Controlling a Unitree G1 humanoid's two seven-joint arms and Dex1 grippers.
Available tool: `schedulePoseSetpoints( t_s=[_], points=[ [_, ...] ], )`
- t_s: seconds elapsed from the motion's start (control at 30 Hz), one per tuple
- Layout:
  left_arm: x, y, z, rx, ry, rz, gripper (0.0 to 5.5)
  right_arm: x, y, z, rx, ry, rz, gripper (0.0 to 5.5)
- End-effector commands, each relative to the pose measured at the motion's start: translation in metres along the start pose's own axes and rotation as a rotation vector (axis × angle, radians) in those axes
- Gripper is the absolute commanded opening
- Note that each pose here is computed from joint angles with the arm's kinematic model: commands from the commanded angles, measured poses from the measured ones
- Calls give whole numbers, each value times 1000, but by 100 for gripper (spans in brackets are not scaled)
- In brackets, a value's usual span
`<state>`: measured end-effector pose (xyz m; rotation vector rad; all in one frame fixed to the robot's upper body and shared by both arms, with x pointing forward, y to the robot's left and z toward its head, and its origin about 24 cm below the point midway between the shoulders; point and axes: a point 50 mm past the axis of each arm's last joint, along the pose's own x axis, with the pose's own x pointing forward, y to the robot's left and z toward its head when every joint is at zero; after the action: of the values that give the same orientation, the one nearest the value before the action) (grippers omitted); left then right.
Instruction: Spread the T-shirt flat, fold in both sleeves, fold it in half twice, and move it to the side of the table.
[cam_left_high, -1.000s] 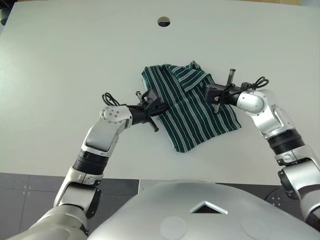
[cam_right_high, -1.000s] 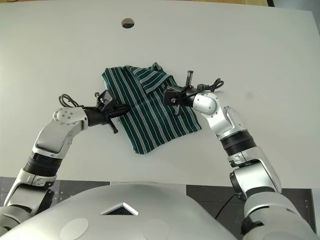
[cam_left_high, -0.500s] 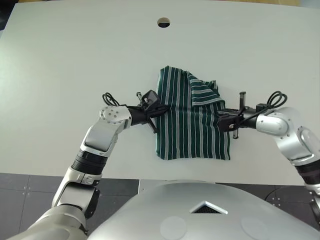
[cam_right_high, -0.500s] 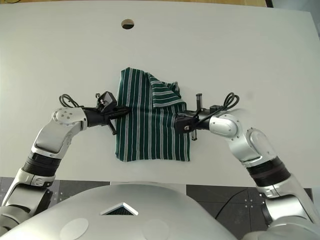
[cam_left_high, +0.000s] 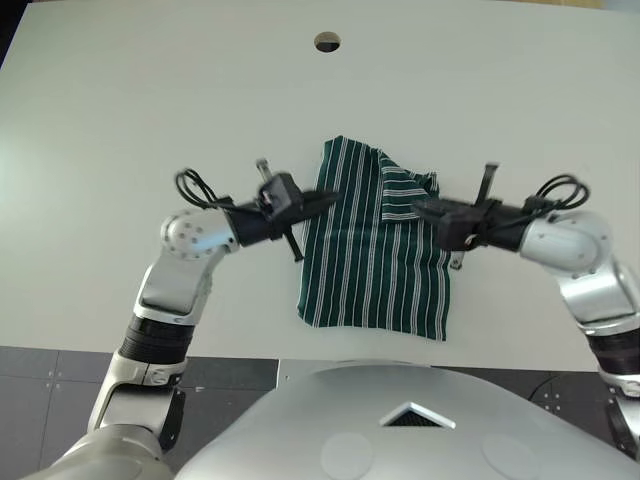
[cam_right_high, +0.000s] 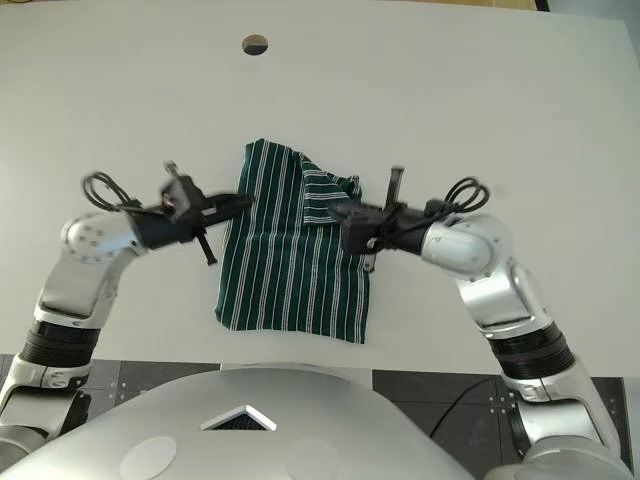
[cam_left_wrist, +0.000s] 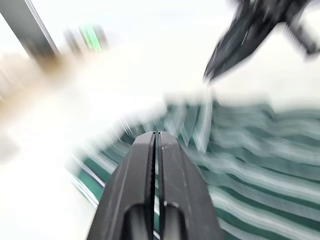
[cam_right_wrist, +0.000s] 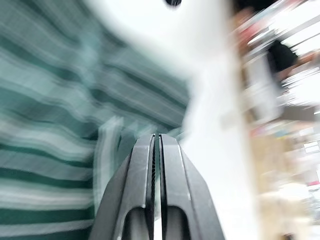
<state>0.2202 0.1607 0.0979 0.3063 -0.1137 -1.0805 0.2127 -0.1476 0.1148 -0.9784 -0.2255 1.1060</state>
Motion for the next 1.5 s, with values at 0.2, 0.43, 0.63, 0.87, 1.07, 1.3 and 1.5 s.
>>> schedulePoseSetpoints(
  t_s=[0.2, 0.43, 0.63, 0.87, 1.07, 1.3, 1.5],
  points=[
    [-45, 9, 11, 685, 204, -179, 105, -55, 29, -7, -330, 150, 229, 151],
    [-52, -8, -17, 911, 227, -354, 202, -78, 54, -18, -484, 172, 343, 261],
    [-63, -25, -39, 891, 275, -469, 206, -87, 89, -28, -432, 161, 482, 347],
    [-66, -34, -41, 895, 271, -557, 206, -65, 103, -15, -410, 48, 471, 347],
    [-58, -52, -54, 860, 244, -625, 206, -35, 108, -11, -407, -45, 422, 347],
    [-47, -70, -62, 806, 188, -648, 206, -22, 119, -11, -389, -82, 425, 347],
    [-41, -75, -62, 796, 155, -646, 206, -23, 121, -9, -379, -96, 436, 275]
  ],
)
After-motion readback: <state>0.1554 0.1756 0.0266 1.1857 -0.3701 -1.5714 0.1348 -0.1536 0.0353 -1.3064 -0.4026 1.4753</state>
